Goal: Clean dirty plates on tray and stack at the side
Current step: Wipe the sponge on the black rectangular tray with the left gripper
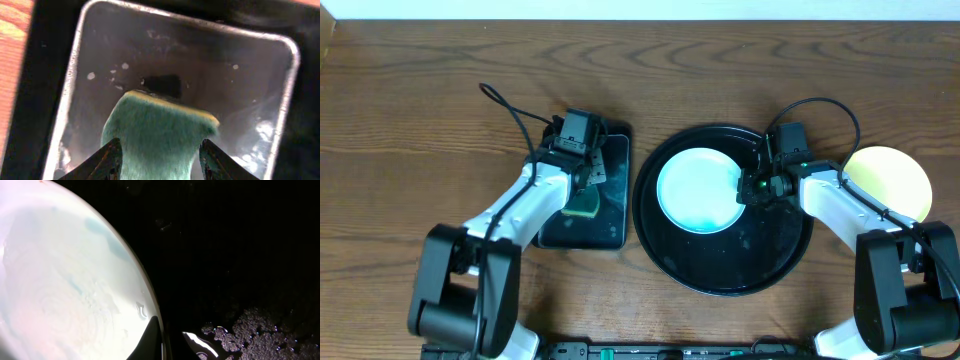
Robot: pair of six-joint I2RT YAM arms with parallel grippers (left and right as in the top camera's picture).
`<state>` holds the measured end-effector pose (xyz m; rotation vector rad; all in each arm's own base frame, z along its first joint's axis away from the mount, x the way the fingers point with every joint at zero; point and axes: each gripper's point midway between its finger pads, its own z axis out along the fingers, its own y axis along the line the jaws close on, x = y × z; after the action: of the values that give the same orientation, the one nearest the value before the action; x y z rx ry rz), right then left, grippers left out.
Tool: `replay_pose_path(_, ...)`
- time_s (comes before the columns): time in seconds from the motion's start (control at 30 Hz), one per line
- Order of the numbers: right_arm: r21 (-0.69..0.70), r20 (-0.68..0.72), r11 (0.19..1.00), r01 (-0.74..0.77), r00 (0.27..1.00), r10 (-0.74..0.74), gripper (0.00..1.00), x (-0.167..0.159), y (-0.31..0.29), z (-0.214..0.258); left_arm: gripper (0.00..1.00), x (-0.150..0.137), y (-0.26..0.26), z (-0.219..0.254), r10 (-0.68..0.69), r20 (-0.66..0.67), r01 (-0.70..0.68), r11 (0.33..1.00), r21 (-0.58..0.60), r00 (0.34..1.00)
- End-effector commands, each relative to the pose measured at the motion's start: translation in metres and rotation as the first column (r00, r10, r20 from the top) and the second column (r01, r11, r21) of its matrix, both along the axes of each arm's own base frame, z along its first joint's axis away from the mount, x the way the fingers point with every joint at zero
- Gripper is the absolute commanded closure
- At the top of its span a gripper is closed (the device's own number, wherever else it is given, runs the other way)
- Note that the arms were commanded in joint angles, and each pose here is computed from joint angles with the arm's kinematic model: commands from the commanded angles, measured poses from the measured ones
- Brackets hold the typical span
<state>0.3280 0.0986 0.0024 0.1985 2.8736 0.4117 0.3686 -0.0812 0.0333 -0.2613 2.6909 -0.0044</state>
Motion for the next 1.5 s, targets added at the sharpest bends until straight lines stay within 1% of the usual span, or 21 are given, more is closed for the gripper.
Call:
replay_pose_path(0.0,-0.06,-0.028,0.998,0.008,1.0,-0.01,0.99,-0.007,-0.007,-0.01,0.49,-0.003,0.006,-0.019,0.011,-0.039,-0.009,0.999,0.034,0.999)
replay_pose_path(0.07,-0.06,-0.027,0.998,0.008,1.0,-0.01,0.99,-0.006,-0.007,-0.01,0.5,-0.005,0.007,-0.026,0.011,-0.058,-0.008,0.999,0.04,0.998)
replay_pose_path(0.13,-0.06,-0.027,0.998,0.008,1.0,-0.01,0.99,-0.006,-0.007,-0.01,0.56,-0.007,0.008,-0.033,0.011,-0.076,-0.008,0.999,0.046,0.997)
replay_pose_path(0.2,-0.06,-0.027,0.998,0.008,1.0,-0.01,0.99,-0.006,-0.007,-0.01,0.74,-0.009,0.008,-0.037,0.011,-0.089,-0.007,0.999,0.049,0.996)
replay_pose_path(0.27,-0.06,-0.027,0.998,0.008,1.0,-0.01,0.99,-0.006,-0.007,-0.01,0.88,-0.009,0.008,-0.039,0.011,-0.095,-0.007,0.999,0.051,0.995)
replay_pose_path(0.3,-0.06,-0.027,0.998,0.008,1.0,-0.01,0.99,-0.006,-0.007,-0.01,0.92,-0.01,0.008,-0.04,0.011,-0.096,-0.006,0.999,0.051,0.995)
replay_pose_path(0.63,-0.06,-0.028,0.998,0.008,1.0,-0.01,0.99,-0.007,-0.007,-0.01,0.93,-0.011,0.008,-0.037,0.011,-0.097,-0.006,0.999,0.052,0.995)
replay_pose_path(0.67,-0.06,-0.027,0.998,0.008,1.0,-0.01,0.99,-0.006,-0.007,-0.01,0.91,-0.01,0.008,-0.035,0.01,-0.094,-0.006,0.999,0.051,0.996)
replay_pose_path(0.7,-0.06,-0.027,0.998,0.008,1.0,-0.01,0.99,-0.006,-0.007,-0.01,0.85,-0.01,0.008,-0.033,0.011,-0.091,-0.006,0.999,0.05,0.996)
replay_pose_path(0.73,-0.06,-0.027,0.998,0.008,1.0,-0.01,0.99,-0.006,-0.007,-0.01,0.7,-0.008,0.008,-0.028,0.009,-0.083,-0.005,0.999,0.048,0.996)
replay_pose_path(0.87,-0.06,-0.027,0.998,0.008,1.0,-0.01,0.99,-0.006,-0.007,-0.01,0.51,-0.005,0.007,-0.006,-0.014,-0.044,0.016,0.999,0.045,0.999)
replay_pose_path(0.97,-0.06,-0.027,0.998,0.008,1.0,-0.01,0.99,-0.006,-0.007,-0.01,0.48,-0.011,0.007,0.01,-0.017,-0.035,0.018,0.999,0.032,0.999)
replay_pose_path(1.1,-0.06,-0.027,0.998,0.008,1.0,-0.01,0.99,-0.006,-0.007,-0.01,0.48,-0.029,0.005,0.017,-0.016,-0.083,0.016,1.0,0.002,0.996)
replay_pose_path(1.27,-0.06,-0.028,0.998,0.009,1.0,-0.01,0.99,-0.006,-0.007,-0.01,0.48,-0.046,0.002,0.005,-0.023,-0.161,0.019,1.0,-0.021,0.987)
replay_pose_path(1.47,-0.061,-0.031,0.998,0.008,0.999,-0.01,0.99,-0.007,-0.007,-0.01,0.48,-0.052,0.004,-0.01,-0.02,-0.189,0.017,1.0,-0.014,0.982)
